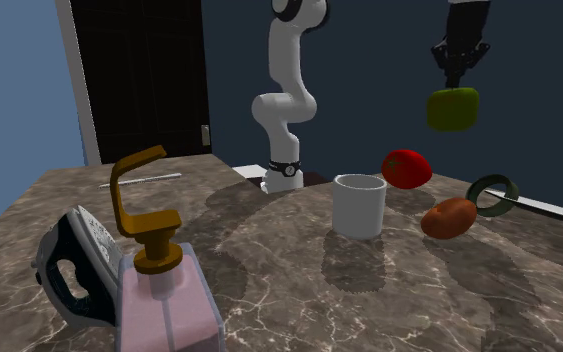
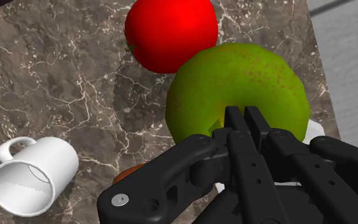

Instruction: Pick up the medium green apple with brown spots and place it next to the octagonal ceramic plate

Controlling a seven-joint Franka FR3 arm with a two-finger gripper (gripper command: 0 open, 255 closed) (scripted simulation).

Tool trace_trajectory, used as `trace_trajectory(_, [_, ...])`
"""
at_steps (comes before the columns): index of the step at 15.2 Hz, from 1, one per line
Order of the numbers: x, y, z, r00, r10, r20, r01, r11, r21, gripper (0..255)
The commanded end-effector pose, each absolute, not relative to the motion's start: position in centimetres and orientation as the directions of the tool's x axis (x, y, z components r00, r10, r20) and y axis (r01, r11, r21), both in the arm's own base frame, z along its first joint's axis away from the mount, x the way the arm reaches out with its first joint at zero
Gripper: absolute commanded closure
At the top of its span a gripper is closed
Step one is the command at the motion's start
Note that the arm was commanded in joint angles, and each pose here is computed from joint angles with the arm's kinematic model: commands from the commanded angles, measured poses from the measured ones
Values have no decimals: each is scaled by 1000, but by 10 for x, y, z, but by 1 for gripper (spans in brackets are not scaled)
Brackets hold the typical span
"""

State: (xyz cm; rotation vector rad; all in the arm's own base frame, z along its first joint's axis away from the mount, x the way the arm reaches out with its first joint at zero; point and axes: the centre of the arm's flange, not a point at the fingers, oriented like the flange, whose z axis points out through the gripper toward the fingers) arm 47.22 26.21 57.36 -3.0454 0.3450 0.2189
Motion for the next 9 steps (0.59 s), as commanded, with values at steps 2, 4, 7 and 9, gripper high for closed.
trace_trajectory(2, [482, 299, 573, 964, -219, -148, -229, -972, -53, 255])
trace_trajectory(4, [489, 324, 573, 964, -219, -148, -229, -972, -53, 255])
trace_trajectory(7, [499, 363, 573, 964, -219, -148, -229, -972, -53, 255])
trace_trajectory(9, [505, 388, 573, 964, -219, -148, -229, -972, -53, 255])
